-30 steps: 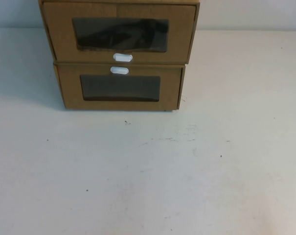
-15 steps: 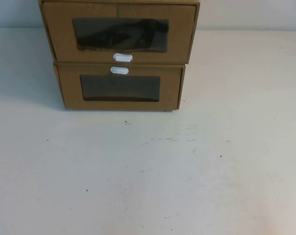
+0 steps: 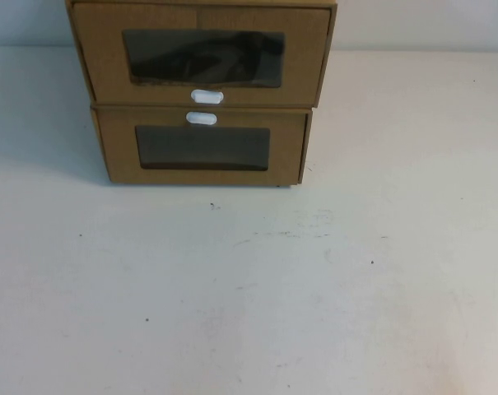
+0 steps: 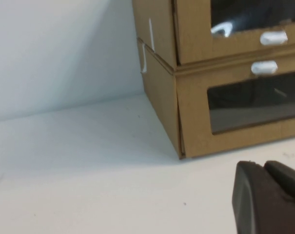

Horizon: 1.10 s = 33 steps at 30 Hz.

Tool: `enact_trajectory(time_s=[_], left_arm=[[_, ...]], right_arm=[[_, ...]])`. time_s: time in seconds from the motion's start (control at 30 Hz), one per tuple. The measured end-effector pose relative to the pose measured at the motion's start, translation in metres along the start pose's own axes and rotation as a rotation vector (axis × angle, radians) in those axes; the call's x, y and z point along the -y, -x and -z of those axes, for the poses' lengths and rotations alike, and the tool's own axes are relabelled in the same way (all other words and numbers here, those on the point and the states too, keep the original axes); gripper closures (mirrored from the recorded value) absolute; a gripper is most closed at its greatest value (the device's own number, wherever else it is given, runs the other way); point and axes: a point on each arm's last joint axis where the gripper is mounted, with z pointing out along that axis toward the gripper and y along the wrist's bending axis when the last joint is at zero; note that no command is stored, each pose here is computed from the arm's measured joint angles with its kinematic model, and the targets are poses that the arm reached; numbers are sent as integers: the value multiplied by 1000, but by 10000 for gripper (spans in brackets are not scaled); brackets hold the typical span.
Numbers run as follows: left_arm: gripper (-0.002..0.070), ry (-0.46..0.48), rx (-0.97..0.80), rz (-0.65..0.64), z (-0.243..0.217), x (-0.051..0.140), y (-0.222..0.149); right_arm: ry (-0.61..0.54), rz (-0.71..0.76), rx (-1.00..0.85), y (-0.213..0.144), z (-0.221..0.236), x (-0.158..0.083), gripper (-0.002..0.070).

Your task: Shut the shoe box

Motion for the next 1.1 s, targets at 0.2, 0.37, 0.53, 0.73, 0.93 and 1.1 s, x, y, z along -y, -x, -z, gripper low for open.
enact_trajectory(time_s=[0.2,0.37,0.53,0.73,0.93,1.1], left_arm=[[677,38,-16,-1,6,-1,-4],[677,21,-167,-24,7,1,-17],[677,2,-264,-8,9,3,-26],[677,5,-264,17,9,3,-26],[677,6,-265,22,9,3,-26],[677,6,-265,22,9,3,-26]], right_arm=[[1,-2,2,0,0,0,689],[1,-3,2,0,0,0,689],[1,-3,2,0,0,0,689],[1,-3,4,0,0,0,689],[1,-3,4,0,0,0,689],[1,-3,4,0,0,0,689]])
